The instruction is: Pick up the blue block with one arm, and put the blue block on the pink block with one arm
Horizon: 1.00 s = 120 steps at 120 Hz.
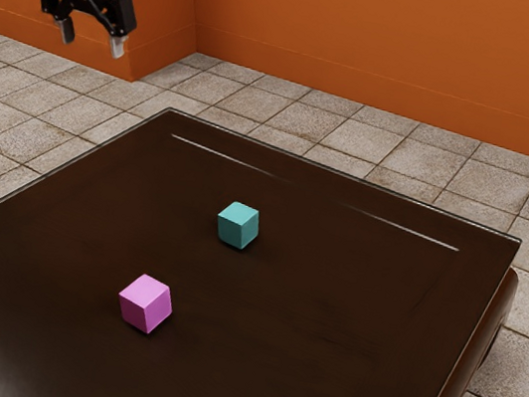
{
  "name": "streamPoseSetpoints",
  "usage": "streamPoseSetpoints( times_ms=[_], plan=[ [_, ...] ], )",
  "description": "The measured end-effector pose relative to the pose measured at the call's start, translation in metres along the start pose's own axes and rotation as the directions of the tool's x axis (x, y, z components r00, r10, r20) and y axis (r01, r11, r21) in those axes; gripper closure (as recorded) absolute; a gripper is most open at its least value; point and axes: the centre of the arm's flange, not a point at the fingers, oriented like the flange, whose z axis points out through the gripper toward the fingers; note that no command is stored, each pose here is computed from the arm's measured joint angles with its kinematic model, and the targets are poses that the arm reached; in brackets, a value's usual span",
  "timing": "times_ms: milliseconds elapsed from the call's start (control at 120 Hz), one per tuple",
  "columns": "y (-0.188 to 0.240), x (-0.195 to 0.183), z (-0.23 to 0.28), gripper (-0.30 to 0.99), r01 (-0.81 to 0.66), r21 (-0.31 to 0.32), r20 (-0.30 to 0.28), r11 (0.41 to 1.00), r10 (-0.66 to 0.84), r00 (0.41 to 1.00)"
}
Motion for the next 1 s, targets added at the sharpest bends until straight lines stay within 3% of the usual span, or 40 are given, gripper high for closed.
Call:
streamPoseSetpoints(
  times_ms=[133, 217, 283, 342, 392, 467, 508, 567, 683, 833, 1000],
  plan=[
    [-0.003, -0.001, 0.0, 0.0, 0.005, -0.001, 0.001, 1.0, -0.005, 1.0],
    [-0.013, -0.031, -0.084, 0.0, 0.01, -0.039, -0.137, 0.999, -0.015, 0.991],
    [-0.015, -0.043, -0.093, 0.0, 0.012, -0.079, -0.117, 0.997, -0.021, 0.993],
    [-0.008, -0.025, -0.051, 0.0, 0.015, -0.064, -0.053, 0.998, -0.019, 0.998],
    [0.011, 0.021, 0.023, 0.0, 0.001, -0.065, 0.035, 0.998, 0.001, 0.999],
    [0.125, 0.06, 0.114, 0.0, -0.152, -0.086, 0.099, 0.985, 0.16, 0.982],
    [0.159, 0.079, 0.157, 0.0, -0.183, -0.088, 0.111, 0.979, 0.192, 0.975],
    [0.172, 0.104, 0.213, 0.0, -0.177, -0.088, 0.118, 0.98, 0.187, 0.975],
    [0.153, 0.139, 0.291, 0.0, -0.123, -0.078, 0.113, 0.989, 0.131, 0.985],
    [0.141, 0.162, 0.342, 0.0, -0.087, -0.067, 0.06, 0.994, 0.091, 0.994],
    [0.134, 0.168, 0.362, 0.0, -0.051, -0.066, 0.027, 0.997, 0.053, 0.998]
  ],
)
